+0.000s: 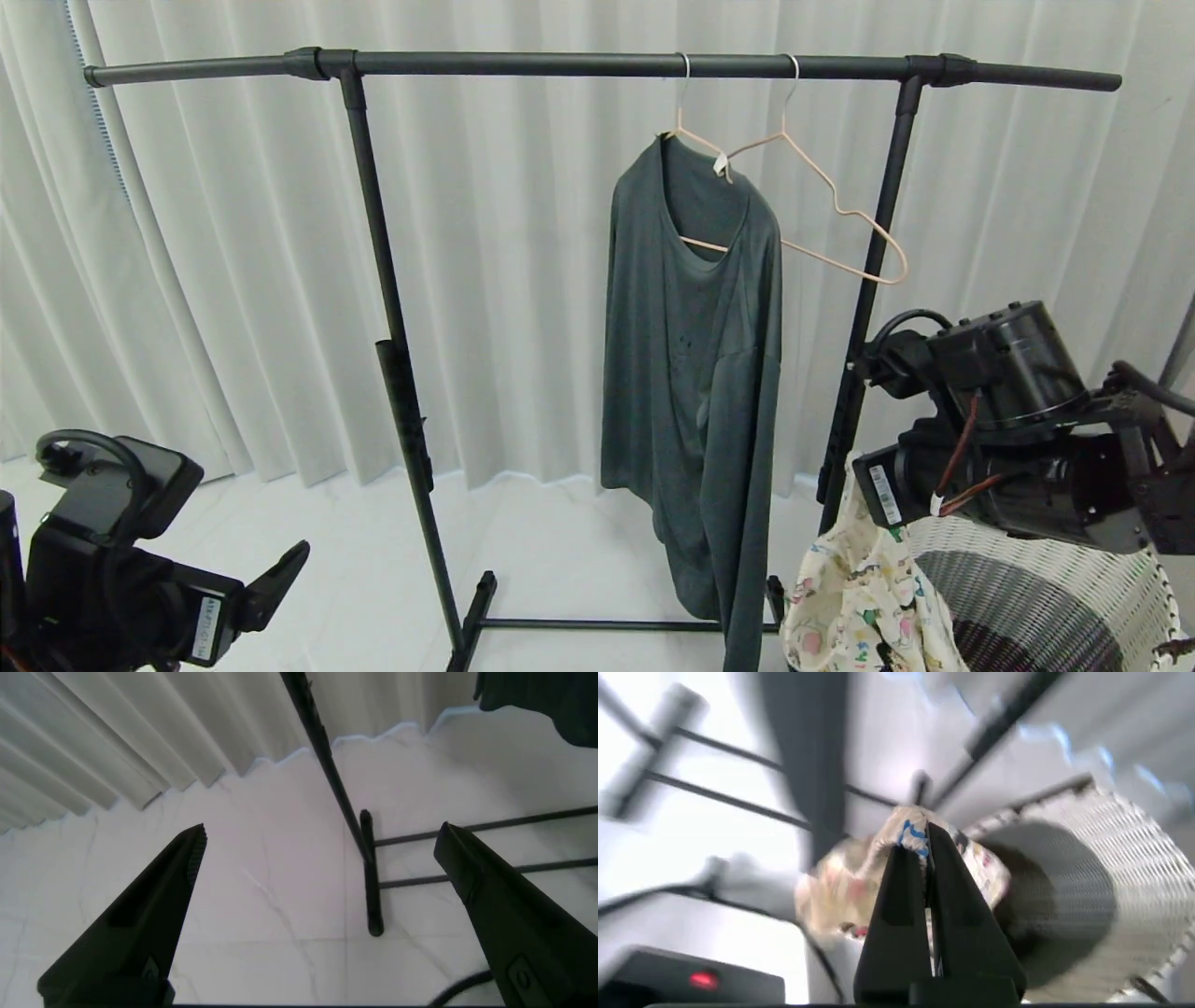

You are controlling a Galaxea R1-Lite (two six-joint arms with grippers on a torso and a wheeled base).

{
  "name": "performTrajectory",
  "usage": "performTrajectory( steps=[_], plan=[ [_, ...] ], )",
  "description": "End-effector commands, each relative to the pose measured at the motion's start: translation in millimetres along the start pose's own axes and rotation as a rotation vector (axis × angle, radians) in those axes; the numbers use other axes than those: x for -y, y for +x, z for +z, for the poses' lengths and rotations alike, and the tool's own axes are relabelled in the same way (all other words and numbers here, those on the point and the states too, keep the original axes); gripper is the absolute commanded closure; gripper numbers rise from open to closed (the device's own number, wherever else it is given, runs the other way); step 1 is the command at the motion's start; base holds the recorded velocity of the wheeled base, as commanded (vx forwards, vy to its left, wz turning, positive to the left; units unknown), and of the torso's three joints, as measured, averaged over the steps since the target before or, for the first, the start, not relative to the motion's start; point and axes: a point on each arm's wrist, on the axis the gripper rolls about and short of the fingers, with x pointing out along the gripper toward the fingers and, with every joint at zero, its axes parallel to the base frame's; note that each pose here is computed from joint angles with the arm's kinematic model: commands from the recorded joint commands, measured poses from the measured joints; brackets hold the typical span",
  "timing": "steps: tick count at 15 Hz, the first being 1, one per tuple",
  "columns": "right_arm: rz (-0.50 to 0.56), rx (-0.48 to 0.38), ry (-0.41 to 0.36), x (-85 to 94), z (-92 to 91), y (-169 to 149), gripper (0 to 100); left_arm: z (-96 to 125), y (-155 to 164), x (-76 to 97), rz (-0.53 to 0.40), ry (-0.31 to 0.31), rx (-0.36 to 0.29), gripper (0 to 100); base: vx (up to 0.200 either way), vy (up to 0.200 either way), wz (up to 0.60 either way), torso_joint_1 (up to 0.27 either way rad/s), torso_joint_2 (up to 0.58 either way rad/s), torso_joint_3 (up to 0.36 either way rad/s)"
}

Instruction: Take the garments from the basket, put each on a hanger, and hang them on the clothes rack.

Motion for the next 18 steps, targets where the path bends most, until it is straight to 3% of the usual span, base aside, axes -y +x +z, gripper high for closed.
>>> performTrajectory(
  steps=[1,5,8,10,14,17,18],
  plan=[
    [0.085,0.102,0.007,-15.5,16.8,-30.5,100,-0.1,7.5,2.3,-0.016,-0.002,-0.031,0,-0.200,0.000,0.00,0.002,0.01,0.002],
    [0.205,0.197,0.001,-54.0,48.6,-43.3,100,9.1,7.1,7.6,-0.086,-0.037,0.014,0,-0.200,0.000,0.00,0.001,0.00,0.002],
    [0.254,0.252,0.028,-74.8,71.6,-43.3,100,30.3,-15.2,26.9,-0.380,-0.206,0.160,0,0.000,0.000,0.00,0.000,0.00,0.000],
    [0.290,0.294,0.041,-87.0,85.6,-48.1,100,41.5,-22.1,38.1,-0.486,-0.222,0.192,0,0.000,0.000,0.00,0.000,0.00,0.000],
    [0.358,0.338,0.035,-115.0,99.1,-53.9,100,53.4,-35.0,66.3,-0.676,-0.165,0.214,0,0.000,0.000,0.00,0.000,0.00,0.000],
    [0.418,0.344,0.013,-141.2,97.8,-58.4,100,61.7,-52.1,82.8,-0.825,-0.219,0.213,0,0.000,0.000,0.00,0.000,0.00,0.000],
    [0.440,0.347,0.011,-148.3,97.2,-61.6,100,64.1,-50.5,86.2,-0.830,-0.227,0.200,0,0.000,0.000,0.00,0.000,0.00,0.000]
  ],
)
